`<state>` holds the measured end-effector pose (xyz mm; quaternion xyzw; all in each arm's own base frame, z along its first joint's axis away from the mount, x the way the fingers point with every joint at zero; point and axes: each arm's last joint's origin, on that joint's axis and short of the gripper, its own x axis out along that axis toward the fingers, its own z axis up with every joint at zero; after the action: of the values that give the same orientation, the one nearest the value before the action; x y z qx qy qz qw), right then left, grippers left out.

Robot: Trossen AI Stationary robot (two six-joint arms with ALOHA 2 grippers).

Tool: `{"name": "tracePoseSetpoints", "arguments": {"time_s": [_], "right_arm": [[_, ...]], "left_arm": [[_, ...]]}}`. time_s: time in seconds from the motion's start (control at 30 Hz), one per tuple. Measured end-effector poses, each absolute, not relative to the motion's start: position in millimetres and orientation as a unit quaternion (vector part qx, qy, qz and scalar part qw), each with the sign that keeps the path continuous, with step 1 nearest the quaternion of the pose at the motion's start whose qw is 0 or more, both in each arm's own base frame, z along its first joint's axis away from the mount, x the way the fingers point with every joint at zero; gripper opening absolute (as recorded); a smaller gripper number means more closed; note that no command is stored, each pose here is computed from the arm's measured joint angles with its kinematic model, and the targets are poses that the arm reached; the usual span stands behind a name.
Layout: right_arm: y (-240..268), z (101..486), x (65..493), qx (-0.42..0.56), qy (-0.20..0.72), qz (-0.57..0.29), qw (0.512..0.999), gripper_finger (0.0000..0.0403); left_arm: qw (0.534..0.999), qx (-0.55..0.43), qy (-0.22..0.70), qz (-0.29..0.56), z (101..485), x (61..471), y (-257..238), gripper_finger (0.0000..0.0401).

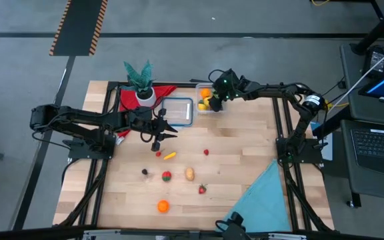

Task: Pick and placing Produce into tupperware
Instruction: Put the cherry into the transparent bin

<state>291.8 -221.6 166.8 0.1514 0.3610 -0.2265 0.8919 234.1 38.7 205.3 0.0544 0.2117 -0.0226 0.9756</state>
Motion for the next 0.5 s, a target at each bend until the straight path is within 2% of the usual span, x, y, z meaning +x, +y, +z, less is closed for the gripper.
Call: {"name": "tracePoseSetpoints", "arguments": {"time_s": [0.1,0.2,0.5], "right_arm": [[-220.5,171.1,290.6,0.182,0.35,-0.238,0.887,0.0266],[-216.3,189.7,288.3,0.185,0.323,-0.215,0.903,0.0266],[-173.4,263.3,270.1,0.067,0.244,-0.152,0.955,0.0266]], "left_arm": [[0.976,0.054,0.211,-0.022,205.4,234.2,38.7,0.0082],[0.976,0.054,0.21,-0.022,205.7,234.3,38.8,0.0082],[0.977,0.018,0.212,-0.014,205.4,234.1,38.7,0.0082]]}}
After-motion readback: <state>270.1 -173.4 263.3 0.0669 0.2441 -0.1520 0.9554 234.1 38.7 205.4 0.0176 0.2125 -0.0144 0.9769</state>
